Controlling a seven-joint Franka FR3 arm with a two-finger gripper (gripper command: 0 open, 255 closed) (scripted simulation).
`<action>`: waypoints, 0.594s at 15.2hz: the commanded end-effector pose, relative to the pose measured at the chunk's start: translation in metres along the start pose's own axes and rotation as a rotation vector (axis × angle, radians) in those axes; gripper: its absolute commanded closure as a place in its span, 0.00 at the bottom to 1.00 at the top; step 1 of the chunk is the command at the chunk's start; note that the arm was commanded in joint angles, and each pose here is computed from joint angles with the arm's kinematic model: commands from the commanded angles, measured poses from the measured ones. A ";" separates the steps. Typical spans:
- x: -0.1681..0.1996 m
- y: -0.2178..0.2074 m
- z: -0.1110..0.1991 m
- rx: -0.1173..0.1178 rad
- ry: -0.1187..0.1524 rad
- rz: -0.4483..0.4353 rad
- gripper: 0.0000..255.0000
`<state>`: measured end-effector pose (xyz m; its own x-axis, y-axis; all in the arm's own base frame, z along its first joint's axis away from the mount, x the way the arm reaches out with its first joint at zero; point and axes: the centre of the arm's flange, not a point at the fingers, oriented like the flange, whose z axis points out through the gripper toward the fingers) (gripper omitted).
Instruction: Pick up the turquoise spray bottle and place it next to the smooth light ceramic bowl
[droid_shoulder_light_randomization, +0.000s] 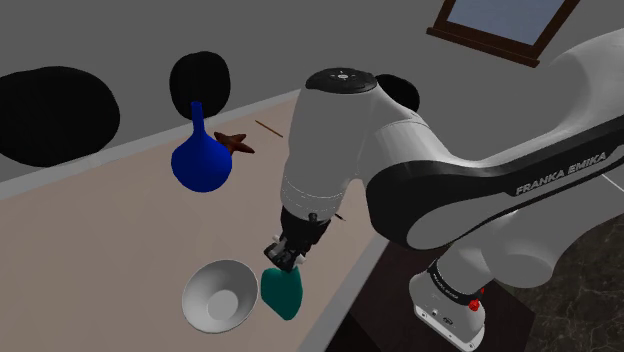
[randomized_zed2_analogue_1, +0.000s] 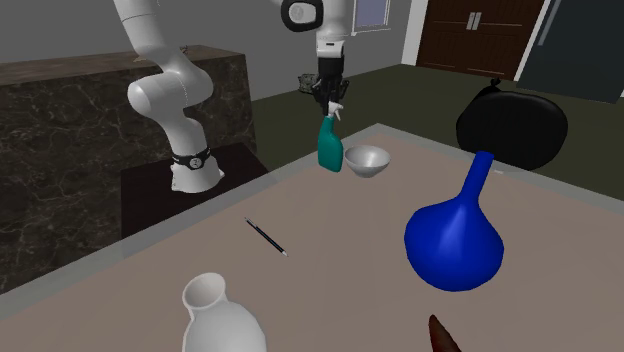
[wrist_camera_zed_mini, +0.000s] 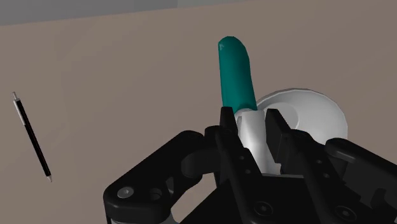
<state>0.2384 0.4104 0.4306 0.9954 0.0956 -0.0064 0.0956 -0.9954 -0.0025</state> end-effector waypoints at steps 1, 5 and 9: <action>0.000 0.000 0.000 0.000 0.000 0.000 1.00; 0.000 0.000 0.000 0.000 0.000 0.000 0.00; 0.000 0.000 -0.026 0.000 0.000 0.000 0.00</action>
<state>0.2395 0.4106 0.4483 0.9954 0.0956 -0.0051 0.0956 -0.9954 -0.0039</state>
